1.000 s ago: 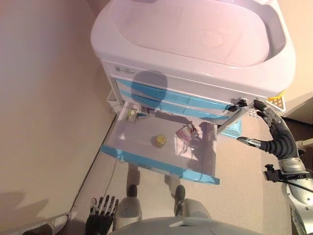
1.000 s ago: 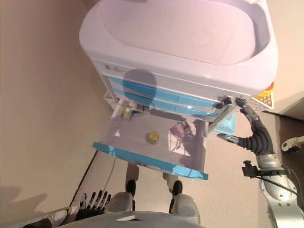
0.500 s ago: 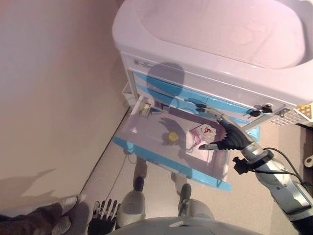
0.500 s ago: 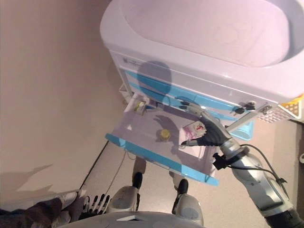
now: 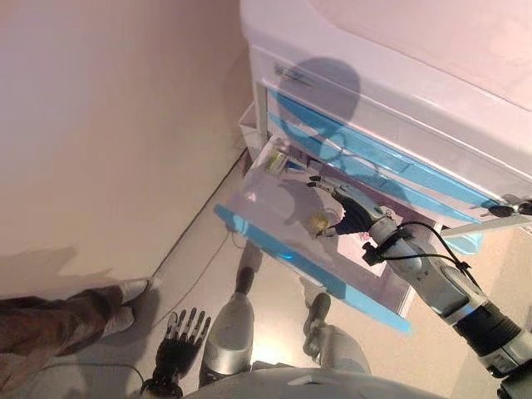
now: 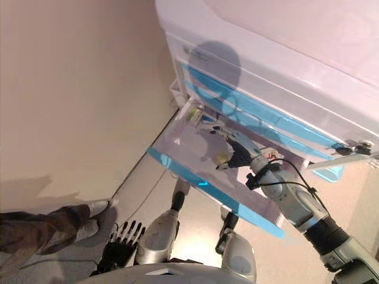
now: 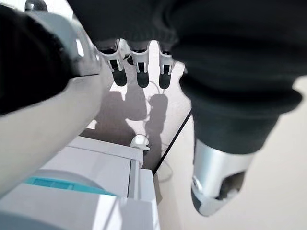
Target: Open the drawer and pick up the medicine
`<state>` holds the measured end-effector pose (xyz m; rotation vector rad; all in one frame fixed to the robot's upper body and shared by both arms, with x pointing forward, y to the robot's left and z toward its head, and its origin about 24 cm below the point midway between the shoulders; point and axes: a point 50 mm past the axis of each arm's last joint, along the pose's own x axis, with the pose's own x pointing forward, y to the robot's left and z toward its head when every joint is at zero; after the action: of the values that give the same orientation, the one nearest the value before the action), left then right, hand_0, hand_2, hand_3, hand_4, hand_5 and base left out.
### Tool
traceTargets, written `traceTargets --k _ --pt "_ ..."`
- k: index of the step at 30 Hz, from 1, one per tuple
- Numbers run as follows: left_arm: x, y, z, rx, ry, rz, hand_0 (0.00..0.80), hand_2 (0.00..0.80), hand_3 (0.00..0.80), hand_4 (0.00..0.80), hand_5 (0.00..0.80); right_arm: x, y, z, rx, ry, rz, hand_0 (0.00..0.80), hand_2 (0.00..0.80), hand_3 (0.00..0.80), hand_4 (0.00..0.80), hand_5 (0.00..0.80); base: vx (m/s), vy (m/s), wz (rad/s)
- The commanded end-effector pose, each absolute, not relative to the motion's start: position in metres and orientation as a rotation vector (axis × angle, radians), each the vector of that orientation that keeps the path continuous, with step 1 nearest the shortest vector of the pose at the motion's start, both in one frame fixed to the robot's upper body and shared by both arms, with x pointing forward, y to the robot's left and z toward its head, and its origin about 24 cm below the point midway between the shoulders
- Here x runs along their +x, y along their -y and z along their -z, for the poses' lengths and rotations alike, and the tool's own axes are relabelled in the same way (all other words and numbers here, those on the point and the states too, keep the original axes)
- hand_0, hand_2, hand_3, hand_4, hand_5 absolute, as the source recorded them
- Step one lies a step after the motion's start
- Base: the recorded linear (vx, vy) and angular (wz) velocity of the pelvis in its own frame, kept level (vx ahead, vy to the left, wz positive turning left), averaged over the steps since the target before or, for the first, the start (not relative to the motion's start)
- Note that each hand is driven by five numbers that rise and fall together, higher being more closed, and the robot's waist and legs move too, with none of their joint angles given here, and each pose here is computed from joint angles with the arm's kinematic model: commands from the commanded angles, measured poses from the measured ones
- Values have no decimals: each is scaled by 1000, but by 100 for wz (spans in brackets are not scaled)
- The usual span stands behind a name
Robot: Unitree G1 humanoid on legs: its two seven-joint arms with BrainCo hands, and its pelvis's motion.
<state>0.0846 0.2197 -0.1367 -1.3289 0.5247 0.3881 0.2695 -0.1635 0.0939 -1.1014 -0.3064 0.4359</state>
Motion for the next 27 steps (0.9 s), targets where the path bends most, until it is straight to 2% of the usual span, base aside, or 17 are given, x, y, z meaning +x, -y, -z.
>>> traceTargets --k 1,13,27 --pt "77 -232 135 -1289 -535 -380 0 0 0 0 0 273 155 -101 -1138 393 -389 0 0 0 0 0 -37 -55 15" --pt "85 -233 130 -1265 -539 -329 0 0 0 0 0 287 181 -70 -1216 255 -241 0 0 0 0 0 -22 -28 4" --pt "87 -224 130 -1285 -542 -314 0 0 0 0 0 282 186 -55 -1213 195 -276 0 0 0 0 0 -6 4 1"
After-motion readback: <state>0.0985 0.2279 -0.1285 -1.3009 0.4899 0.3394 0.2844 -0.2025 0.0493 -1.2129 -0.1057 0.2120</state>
